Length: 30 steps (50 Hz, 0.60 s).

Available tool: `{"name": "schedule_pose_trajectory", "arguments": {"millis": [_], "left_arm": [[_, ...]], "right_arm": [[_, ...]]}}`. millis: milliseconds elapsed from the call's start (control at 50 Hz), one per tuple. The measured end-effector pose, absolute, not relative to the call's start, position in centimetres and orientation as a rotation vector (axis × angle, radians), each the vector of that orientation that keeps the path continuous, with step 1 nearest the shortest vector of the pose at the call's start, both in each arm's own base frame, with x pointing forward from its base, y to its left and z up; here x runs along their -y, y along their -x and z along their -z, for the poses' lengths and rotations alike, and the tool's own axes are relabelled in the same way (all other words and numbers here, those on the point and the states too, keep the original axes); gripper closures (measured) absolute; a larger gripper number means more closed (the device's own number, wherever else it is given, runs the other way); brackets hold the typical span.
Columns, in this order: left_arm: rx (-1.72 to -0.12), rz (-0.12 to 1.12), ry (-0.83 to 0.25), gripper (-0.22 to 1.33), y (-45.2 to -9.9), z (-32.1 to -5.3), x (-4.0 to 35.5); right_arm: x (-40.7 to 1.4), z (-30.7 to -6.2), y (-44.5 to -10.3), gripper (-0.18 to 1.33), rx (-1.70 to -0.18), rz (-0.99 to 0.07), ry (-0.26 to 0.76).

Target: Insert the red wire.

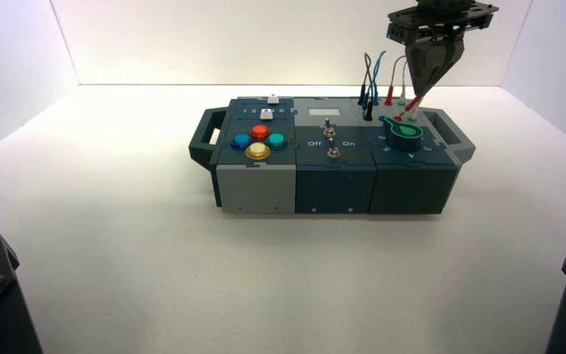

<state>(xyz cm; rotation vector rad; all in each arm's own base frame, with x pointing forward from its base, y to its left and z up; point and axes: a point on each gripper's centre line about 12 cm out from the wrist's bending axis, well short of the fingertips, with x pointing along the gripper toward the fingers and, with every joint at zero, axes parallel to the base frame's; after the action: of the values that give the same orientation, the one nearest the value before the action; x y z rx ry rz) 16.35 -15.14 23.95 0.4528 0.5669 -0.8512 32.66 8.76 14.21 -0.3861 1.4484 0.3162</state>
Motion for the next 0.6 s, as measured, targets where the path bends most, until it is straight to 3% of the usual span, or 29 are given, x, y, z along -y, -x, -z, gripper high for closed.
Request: {"name": "schedule_pose_trajectory", "arguments": {"millis": [600], "left_arm": [[-0.568, 0.850, -0.454, 1.28, -16.39, -23.91, 15.12]], "right_arm": [[-8.75, -14.21, -32.68, 1.26, -1.448, -0.311, 0.375]]}}
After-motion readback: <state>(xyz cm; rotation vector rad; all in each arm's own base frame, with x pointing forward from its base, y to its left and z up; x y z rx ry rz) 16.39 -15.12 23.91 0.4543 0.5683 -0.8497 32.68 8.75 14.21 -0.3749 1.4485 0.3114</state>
